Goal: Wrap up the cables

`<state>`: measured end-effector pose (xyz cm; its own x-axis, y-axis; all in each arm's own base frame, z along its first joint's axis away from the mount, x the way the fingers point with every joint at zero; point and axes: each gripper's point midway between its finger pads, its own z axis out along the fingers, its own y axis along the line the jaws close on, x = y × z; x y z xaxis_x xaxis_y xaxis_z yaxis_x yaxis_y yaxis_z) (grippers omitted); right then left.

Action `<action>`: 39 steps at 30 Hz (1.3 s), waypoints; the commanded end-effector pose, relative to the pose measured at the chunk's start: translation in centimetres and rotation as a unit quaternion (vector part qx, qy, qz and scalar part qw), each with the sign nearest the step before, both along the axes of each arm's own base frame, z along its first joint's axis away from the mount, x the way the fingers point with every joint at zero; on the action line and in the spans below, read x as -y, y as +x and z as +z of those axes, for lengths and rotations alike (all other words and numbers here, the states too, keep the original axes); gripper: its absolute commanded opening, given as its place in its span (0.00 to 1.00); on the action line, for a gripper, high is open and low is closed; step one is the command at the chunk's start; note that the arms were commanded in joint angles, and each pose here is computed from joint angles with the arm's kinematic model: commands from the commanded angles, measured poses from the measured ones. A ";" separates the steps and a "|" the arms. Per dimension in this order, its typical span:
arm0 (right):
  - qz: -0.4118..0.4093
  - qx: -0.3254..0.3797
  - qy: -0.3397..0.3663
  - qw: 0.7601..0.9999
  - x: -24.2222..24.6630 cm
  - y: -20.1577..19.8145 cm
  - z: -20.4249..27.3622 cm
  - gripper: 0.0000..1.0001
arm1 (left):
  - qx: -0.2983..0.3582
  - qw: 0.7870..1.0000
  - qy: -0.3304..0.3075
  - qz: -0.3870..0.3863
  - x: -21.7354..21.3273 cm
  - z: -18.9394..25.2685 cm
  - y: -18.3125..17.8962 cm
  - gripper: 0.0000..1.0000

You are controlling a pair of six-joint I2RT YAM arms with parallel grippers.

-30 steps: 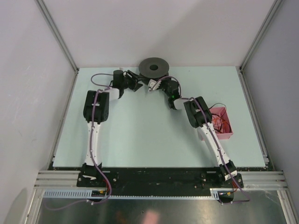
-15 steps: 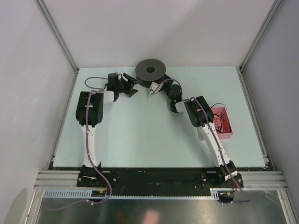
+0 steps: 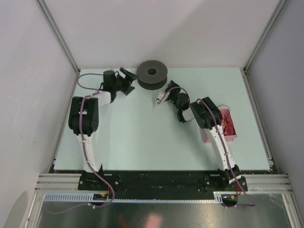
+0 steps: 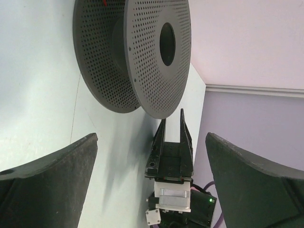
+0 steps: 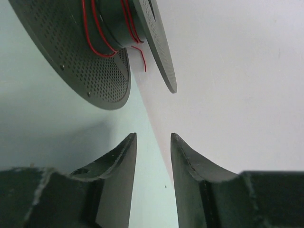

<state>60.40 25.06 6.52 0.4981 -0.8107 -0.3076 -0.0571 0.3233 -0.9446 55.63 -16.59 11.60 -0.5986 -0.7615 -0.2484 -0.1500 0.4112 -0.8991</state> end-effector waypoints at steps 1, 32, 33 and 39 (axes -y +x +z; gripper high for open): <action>-0.019 0.054 0.040 0.998 1.7 -0.9 6.5 0.42 | 0.064 0.997 0.035 0.010 -1.3 4.6 -0.8 0.99; -0.185 -0.351 0.470 0.789 23.5 -16.6 22.9 0.99 | 0.150 0.772 0.588 -0.189 -9.9 16.1 -12.8 0.99; -0.191 -0.354 0.477 0.781 24.2 -17.2 22.2 0.99 | 0.140 0.781 0.578 -0.190 -9.5 15.2 -13.4 0.99; -0.194 -0.346 0.481 0.782 24.7 -20.1 20.0 0.99 | 0.114 0.792 0.571 -0.185 -7.9 11.6 -15.8 0.99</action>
